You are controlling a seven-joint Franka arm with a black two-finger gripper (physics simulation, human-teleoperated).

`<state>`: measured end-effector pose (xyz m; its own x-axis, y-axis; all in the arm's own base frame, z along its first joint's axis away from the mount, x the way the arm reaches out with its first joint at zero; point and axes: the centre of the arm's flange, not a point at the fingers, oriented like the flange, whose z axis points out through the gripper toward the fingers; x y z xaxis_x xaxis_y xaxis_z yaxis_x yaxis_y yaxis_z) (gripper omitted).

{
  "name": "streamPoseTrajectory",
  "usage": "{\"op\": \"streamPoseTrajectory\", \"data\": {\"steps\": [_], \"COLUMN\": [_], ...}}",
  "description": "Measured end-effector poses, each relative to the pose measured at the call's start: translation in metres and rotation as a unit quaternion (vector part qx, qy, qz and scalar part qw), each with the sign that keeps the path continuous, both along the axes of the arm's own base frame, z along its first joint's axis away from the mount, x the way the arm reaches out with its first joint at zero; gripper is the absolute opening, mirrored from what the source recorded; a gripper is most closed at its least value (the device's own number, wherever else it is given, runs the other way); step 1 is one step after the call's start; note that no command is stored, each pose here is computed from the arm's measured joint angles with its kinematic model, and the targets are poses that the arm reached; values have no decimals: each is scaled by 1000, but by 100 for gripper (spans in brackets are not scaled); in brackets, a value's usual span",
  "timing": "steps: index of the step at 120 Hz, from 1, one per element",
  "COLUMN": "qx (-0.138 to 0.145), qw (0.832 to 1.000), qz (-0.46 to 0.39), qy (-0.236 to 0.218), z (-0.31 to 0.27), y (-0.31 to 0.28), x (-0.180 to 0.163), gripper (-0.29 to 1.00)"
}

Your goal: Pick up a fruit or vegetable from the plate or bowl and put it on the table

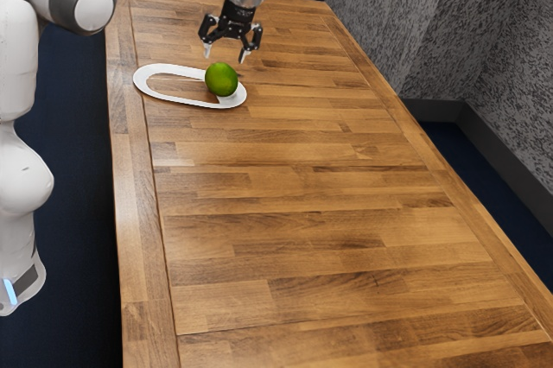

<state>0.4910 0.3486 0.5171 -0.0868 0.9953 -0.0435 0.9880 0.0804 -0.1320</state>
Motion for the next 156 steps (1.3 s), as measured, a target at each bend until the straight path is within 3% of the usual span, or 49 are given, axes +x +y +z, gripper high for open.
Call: {"op": "streamPoseTrajectory", "data": {"steps": [40,85,156], "qx": [0,-8,-45], "qw": [999,999,999], "qz": [26,23,24], "qy": [-18,-23,-5], "z": [-11,-33,-92], "y": [37,52,58], "x": [-8,15,28], "gripper": [70,70,70]}}
